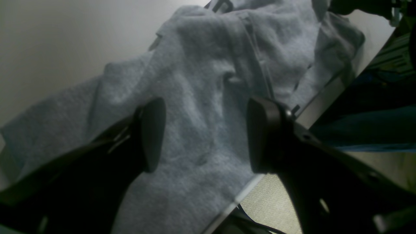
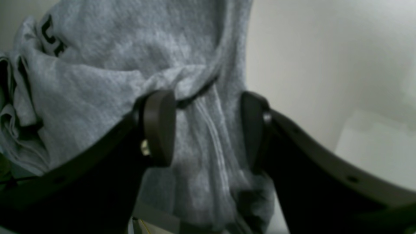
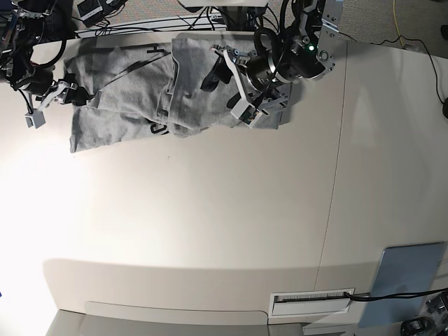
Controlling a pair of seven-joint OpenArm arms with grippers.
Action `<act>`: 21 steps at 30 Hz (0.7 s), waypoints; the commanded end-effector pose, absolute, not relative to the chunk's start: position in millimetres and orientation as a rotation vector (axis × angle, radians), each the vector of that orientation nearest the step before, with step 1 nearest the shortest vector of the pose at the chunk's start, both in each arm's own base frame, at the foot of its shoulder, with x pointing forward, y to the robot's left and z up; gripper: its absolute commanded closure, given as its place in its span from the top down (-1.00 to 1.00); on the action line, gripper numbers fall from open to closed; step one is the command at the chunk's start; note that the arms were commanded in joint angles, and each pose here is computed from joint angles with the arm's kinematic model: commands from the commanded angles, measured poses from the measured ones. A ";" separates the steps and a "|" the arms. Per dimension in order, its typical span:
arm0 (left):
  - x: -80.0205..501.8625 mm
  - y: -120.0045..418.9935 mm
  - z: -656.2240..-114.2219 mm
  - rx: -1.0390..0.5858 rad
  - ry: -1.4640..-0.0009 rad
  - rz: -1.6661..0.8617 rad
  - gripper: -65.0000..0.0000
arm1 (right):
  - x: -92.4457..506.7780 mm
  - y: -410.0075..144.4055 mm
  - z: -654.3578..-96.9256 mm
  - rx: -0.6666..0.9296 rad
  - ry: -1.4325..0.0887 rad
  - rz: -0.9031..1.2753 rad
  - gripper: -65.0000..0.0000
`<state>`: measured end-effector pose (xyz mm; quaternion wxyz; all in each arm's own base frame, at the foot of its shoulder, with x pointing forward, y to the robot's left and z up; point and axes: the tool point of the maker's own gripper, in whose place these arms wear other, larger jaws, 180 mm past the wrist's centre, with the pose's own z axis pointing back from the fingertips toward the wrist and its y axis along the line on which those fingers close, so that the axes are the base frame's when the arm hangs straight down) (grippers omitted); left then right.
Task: Fold the T-shirt properly
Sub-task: 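Grasp the collar end of the strip with the right gripper, then lift the strip with both grippers and fold it over onto itself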
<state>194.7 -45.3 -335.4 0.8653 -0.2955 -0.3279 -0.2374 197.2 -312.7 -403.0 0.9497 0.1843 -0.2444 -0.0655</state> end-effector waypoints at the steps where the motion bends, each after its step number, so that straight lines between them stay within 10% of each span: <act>1: 198.4 -49.3 -324.8 -0.642 -0.726 -0.495 0.21 | 194.8 -319.9 -400.8 0.350 -0.474 -0.121 -0.01; 21: 199.6 -46.0 -327.7 -0.613 -0.726 -0.503 0.11 | 228.9 -340.0 -373.3 0.354 -0.600 -0.139 -0.01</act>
